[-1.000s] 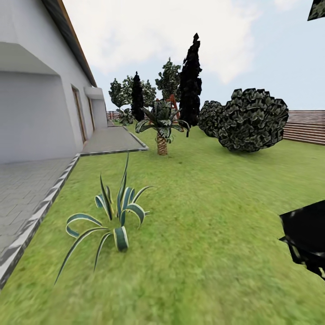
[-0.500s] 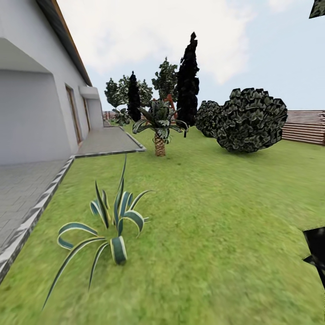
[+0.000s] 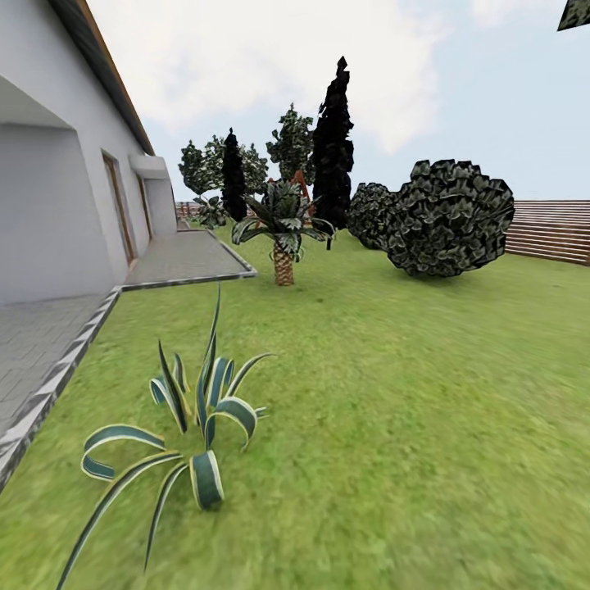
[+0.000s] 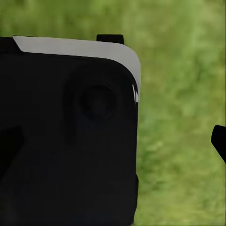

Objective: Take the three Easter eggs out of the wicker basket on the lawn in the garden, then place them on the lawn next to a single tree (choose any tree) so that all three eggs are next to the same tree and none are left in the basket.

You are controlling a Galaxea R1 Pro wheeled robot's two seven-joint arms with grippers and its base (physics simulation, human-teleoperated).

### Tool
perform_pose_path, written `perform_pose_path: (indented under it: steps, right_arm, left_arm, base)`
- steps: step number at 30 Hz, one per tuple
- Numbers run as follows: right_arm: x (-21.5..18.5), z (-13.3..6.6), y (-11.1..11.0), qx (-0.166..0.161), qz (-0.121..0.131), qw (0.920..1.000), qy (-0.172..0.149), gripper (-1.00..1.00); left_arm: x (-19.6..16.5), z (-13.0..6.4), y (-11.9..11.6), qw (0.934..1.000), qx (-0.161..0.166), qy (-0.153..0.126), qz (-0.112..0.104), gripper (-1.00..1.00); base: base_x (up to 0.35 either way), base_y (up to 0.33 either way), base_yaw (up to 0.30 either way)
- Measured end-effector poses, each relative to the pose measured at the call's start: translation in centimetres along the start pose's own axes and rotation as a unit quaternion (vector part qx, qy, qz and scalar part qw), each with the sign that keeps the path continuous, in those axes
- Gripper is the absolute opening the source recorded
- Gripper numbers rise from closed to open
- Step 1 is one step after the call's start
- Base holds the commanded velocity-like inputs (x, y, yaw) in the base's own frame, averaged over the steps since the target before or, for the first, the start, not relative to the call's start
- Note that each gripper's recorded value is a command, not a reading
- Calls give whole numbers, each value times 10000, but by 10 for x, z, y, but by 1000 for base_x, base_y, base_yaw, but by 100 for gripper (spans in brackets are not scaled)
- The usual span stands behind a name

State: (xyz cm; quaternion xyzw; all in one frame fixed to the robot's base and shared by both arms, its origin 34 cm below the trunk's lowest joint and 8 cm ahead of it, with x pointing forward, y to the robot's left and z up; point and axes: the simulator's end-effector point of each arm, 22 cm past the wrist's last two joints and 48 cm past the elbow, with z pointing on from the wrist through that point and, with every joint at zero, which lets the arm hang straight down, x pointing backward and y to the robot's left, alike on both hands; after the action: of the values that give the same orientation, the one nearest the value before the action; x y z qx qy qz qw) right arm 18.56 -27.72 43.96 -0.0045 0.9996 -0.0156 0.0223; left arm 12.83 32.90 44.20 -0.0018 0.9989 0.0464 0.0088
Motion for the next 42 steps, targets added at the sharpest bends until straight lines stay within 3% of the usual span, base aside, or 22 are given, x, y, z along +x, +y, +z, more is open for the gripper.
perform_pose_path:
  steps: [17, 32, 42]
  right_arm:
    - [0, 0, 0, -1, 4, 10000, 0, 100]
    - [0, 0, 1, -5, -7, 10000, 0, 100]
    - [0, 0, 0, -1, 5, 10000, 0, 100]
  left_arm:
    - [0, 0, 0, 10000, 0, 1, 1, 100]
    - [0, 0, 0, 10000, 0, 3, 0, 100]
    - [0, 0, 0, 10000, 0, 5, 0, 100]
  base:
    - [334, 99, -263]
    - [334, 89, -45]
    - [334, 84, -274]
